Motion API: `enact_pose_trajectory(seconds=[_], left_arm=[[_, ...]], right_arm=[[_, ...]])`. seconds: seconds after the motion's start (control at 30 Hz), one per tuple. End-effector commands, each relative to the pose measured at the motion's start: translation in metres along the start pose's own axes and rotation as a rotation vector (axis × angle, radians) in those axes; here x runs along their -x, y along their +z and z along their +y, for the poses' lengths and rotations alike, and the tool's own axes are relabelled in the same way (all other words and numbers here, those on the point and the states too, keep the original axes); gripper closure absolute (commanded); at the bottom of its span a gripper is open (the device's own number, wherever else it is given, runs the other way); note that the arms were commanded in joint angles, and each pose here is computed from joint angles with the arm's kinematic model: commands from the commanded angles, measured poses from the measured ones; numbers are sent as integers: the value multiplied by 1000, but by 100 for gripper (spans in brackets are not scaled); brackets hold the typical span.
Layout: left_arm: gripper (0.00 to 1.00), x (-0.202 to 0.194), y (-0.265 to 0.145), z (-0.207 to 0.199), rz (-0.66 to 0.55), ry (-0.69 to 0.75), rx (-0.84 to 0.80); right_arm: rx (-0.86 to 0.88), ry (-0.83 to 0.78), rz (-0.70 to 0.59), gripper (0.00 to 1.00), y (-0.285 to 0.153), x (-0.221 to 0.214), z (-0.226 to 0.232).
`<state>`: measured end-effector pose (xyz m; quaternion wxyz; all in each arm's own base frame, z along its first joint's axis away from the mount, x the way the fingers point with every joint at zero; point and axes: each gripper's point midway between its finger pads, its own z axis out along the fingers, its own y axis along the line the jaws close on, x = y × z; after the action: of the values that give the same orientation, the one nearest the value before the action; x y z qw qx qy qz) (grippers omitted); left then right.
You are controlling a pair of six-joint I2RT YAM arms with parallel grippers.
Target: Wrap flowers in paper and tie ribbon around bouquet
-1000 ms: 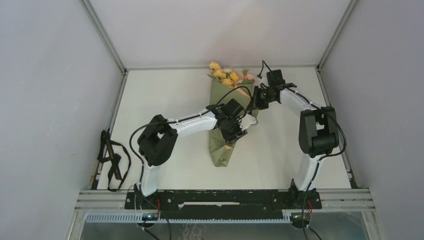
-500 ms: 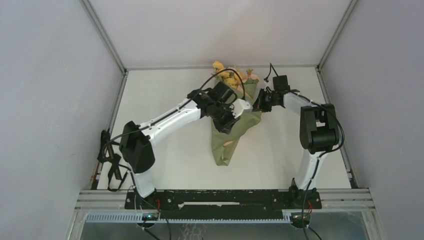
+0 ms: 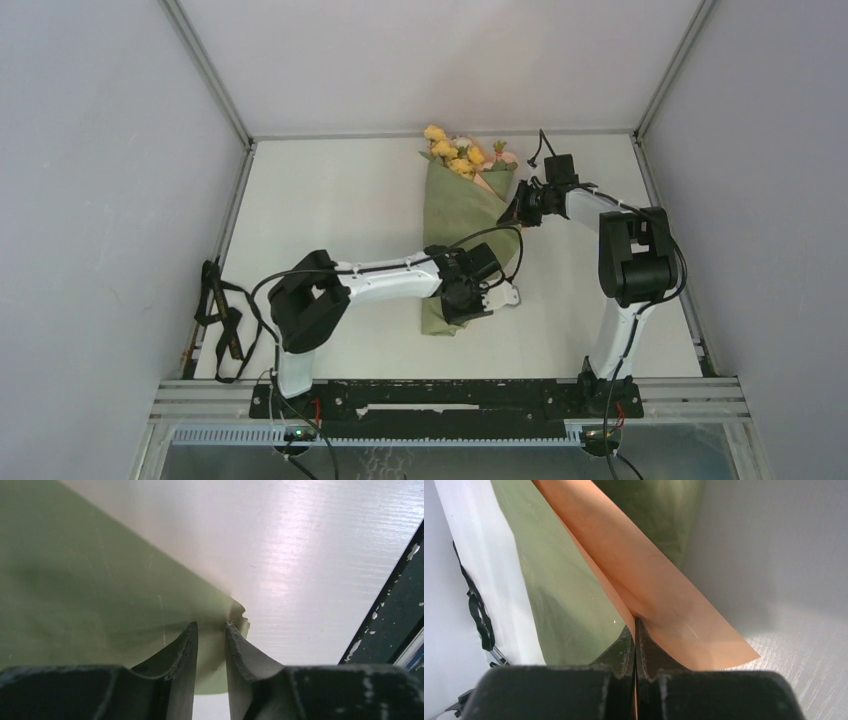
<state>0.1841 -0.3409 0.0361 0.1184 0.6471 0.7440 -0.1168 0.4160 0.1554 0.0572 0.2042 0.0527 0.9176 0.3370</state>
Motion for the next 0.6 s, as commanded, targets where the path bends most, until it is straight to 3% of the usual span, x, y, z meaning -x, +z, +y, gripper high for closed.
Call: enact_pose_trajectory(seconds=[0.0,0.13,0.23,0.37,0.47,0.57], left_arm=[[66,-12,11,-10,7,36,-14],[65,-36,32,-29,61,70,-72],[65,-34,22,-31,61,67,-77],[60,2,-37,-51,-1,75,-188],[55,26,-93,-66,-96,159,-274],[51,41,-116,-51,-210,172,-259]], right_arm=[[15,6,-35,100,5,7,2],[21,10,-40,100,6,9,3],[23,6,-41,100,7,9,3],[10,7,-36,100,8,7,-2],[6,1,-25,100,11,4,-4],[1,-3,-20,100,12,3,-6]])
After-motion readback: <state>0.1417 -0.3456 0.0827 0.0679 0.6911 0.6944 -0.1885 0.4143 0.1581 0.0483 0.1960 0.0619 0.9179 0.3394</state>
